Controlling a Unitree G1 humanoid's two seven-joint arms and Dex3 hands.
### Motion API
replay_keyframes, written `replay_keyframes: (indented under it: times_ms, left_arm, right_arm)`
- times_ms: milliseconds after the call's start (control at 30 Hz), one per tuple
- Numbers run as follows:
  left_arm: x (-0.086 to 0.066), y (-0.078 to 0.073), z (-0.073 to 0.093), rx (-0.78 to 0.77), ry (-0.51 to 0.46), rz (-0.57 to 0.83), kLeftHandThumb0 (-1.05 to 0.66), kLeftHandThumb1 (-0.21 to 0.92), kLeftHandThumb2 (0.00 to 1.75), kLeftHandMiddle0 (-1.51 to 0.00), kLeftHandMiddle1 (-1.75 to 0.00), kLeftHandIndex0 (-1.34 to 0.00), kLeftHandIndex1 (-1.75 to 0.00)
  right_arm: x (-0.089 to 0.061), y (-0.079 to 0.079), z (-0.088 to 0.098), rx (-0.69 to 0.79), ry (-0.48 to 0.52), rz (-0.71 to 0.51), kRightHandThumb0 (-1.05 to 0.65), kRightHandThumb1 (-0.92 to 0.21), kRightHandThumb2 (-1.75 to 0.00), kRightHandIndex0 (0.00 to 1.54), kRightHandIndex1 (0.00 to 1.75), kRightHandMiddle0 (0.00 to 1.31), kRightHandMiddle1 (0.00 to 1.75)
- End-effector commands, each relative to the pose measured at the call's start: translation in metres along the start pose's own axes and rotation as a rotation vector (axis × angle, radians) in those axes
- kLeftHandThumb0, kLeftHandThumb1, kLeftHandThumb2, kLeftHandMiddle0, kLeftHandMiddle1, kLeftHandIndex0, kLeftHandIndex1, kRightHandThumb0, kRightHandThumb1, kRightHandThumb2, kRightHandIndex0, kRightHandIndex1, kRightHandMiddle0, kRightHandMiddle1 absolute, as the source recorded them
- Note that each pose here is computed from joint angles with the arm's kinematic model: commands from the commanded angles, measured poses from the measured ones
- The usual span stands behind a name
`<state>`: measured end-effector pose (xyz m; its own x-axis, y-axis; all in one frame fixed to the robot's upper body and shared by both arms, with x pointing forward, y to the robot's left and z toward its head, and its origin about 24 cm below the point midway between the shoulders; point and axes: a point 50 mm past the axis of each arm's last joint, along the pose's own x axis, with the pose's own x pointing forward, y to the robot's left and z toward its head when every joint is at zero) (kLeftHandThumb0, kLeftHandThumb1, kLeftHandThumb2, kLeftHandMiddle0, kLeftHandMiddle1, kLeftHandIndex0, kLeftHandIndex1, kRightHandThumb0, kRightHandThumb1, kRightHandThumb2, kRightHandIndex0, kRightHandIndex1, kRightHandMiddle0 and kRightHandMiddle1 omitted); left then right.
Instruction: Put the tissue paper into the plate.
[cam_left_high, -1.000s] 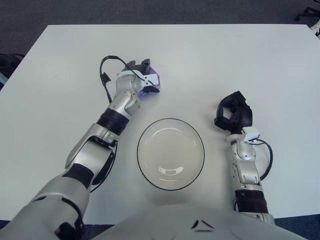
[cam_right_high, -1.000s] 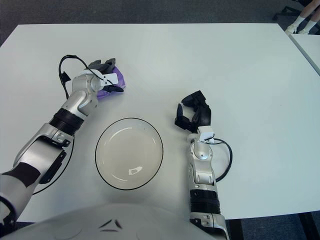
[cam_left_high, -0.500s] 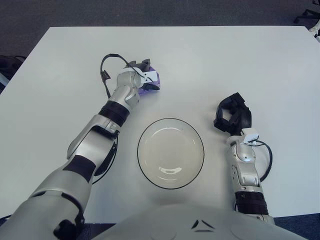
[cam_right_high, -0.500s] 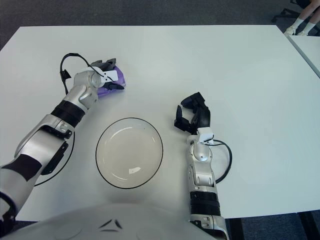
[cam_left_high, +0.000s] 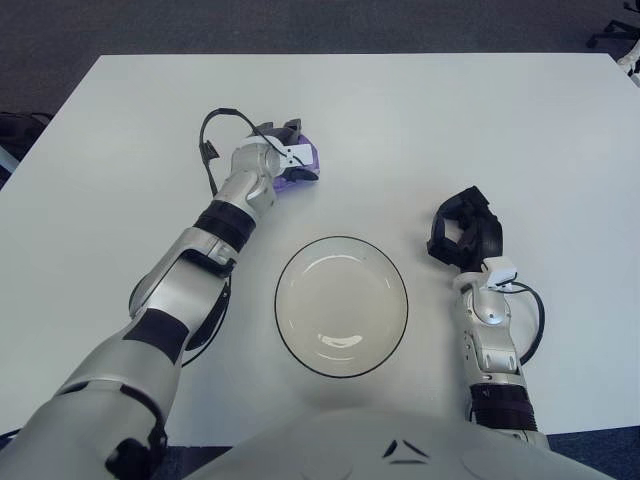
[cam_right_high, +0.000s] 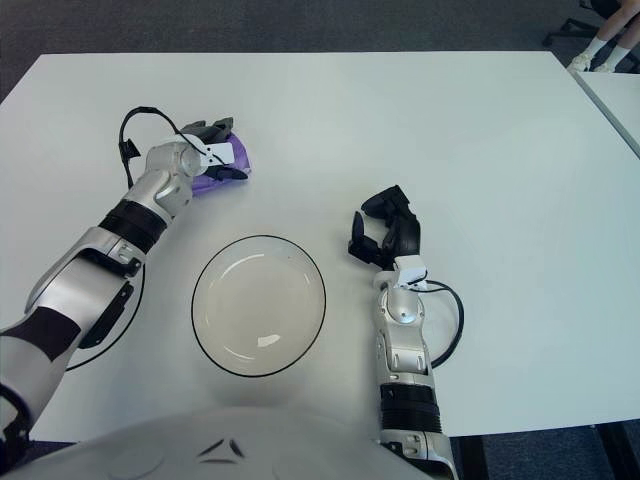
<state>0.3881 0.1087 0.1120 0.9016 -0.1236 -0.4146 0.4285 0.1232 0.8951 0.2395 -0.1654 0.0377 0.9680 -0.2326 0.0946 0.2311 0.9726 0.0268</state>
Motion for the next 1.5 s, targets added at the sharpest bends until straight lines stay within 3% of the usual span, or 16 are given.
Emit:
replay_keyframes:
  times_ms: [0,100,233,367,500,567,700,767,867,1033,1067,1167,1267,1300,1367,1467]
  left_arm:
    - [0.002,-0.098,-0.035,-0.011,0.113,-0.416,-0.97,0.91,0.38,-0.01,-0.28,0.00,0.00]
    - [0.002,-0.116,-0.042,0.012,0.108,-0.432,-0.94,0.89,0.39,0.00,-0.48,0.00,-0.06]
    - [0.000,-0.139,-0.049,0.018,0.099,-0.423,-0.87,0.80,0.49,-0.02,-0.86,0.00,-0.44]
    - [0.002,-0.137,-0.048,0.022,0.083,-0.386,-0.80,0.59,0.75,-0.09,-1.13,0.00,-1.13]
    - [0.002,-0.131,-0.041,0.079,0.073,-0.345,-0.72,0.45,0.95,-0.16,-1.28,-0.04,-1.58]
    - [0.002,-0.129,-0.039,0.109,0.071,-0.336,-0.68,0.41,1.00,-0.20,-1.31,-0.11,-1.66]
    - [0.001,-0.129,-0.039,0.132,0.072,-0.332,-0.62,0.36,1.07,-0.24,-1.34,-0.22,-1.72]
    - [0.001,-0.130,-0.039,0.143,0.074,-0.335,-0.52,0.40,1.13,-0.25,-1.35,-0.40,-1.74]
    - [0.000,-0.131,-0.038,0.151,0.073,-0.342,-0.49,0.36,1.23,-0.27,-1.32,-0.52,-1.74]
    - [0.000,-0.132,-0.038,0.121,0.065,-0.362,-0.48,0.31,1.31,-0.30,-1.28,-0.60,-1.75]
    - [-0.001,-0.132,-0.039,0.096,0.065,-0.369,-0.49,0.27,1.36,-0.34,-1.32,-0.63,-1.75]
    - [-0.001,-0.131,-0.041,0.010,0.070,-0.385,-0.16,0.21,1.43,-0.51,-1.60,-0.61,-1.75]
    - [-0.002,-0.130,-0.045,-0.062,0.073,-0.390,-0.06,0.17,1.49,-0.58,-1.69,-0.62,-1.75]
    - [-0.002,-0.129,-0.047,-0.078,0.072,-0.386,-0.05,0.16,1.50,-0.59,-1.70,-0.62,-1.75]
    - [-0.001,-0.127,-0.050,-0.098,0.067,-0.377,-0.02,0.04,1.55,-0.81,-1.50,-0.69,-1.75]
    - [0.000,-0.124,-0.052,-0.119,0.056,-0.361,-0.01,-0.03,1.61,-0.92,-1.47,-0.69,-1.75]
  right_arm:
    - [-0.030,-0.011,-0.049,-0.016,0.296,-0.033,-0.43,-0.48,-1.12,0.88,1.75,0.49,1.75]
    - [-0.031,-0.011,-0.049,-0.023,0.293,-0.031,-0.43,-0.48,-1.12,0.88,1.75,0.49,1.75]
    - [-0.031,-0.011,-0.049,-0.031,0.288,-0.025,-0.43,-0.47,-1.13,0.88,1.75,0.49,1.75]
    - [-0.032,-0.012,-0.048,-0.033,0.287,-0.023,-0.43,-0.47,-1.13,0.88,1.75,0.49,1.75]
    - [-0.032,-0.012,-0.048,-0.030,0.287,-0.020,-0.43,-0.47,-1.13,0.89,1.75,0.49,1.75]
    - [-0.032,-0.012,-0.048,-0.030,0.288,-0.020,-0.43,-0.47,-1.14,0.89,1.75,0.50,1.75]
    - [-0.032,-0.012,-0.048,-0.029,0.290,-0.021,-0.43,-0.46,-1.14,0.90,1.75,0.50,1.75]
    - [-0.032,-0.012,-0.048,-0.025,0.291,-0.026,-0.44,-0.46,-1.14,0.90,1.75,0.50,1.75]
    - [-0.032,-0.012,-0.048,-0.021,0.294,-0.032,-0.43,-0.46,-1.14,0.89,1.75,0.50,1.75]
    - [-0.032,-0.012,-0.048,-0.032,0.292,-0.023,-0.43,-0.46,-1.14,0.89,1.75,0.50,1.75]
    - [-0.032,-0.012,-0.048,-0.033,0.293,-0.022,-0.43,-0.46,-1.14,0.89,1.75,0.50,1.75]
    - [-0.032,-0.011,-0.048,-0.033,0.294,-0.022,-0.43,-0.47,-1.14,0.89,1.75,0.49,1.75]
    - [-0.032,-0.011,-0.048,-0.032,0.293,-0.023,-0.43,-0.47,-1.13,0.89,1.75,0.49,1.75]
    - [-0.032,-0.011,-0.048,-0.032,0.292,-0.023,-0.43,-0.47,-1.13,0.89,1.75,0.49,1.75]
    - [-0.032,-0.011,-0.048,-0.033,0.292,-0.023,-0.43,-0.47,-1.13,0.89,1.75,0.49,1.75]
    - [-0.032,-0.011,-0.049,-0.029,0.296,-0.025,-0.43,-0.47,-1.14,0.89,1.75,0.49,1.75]
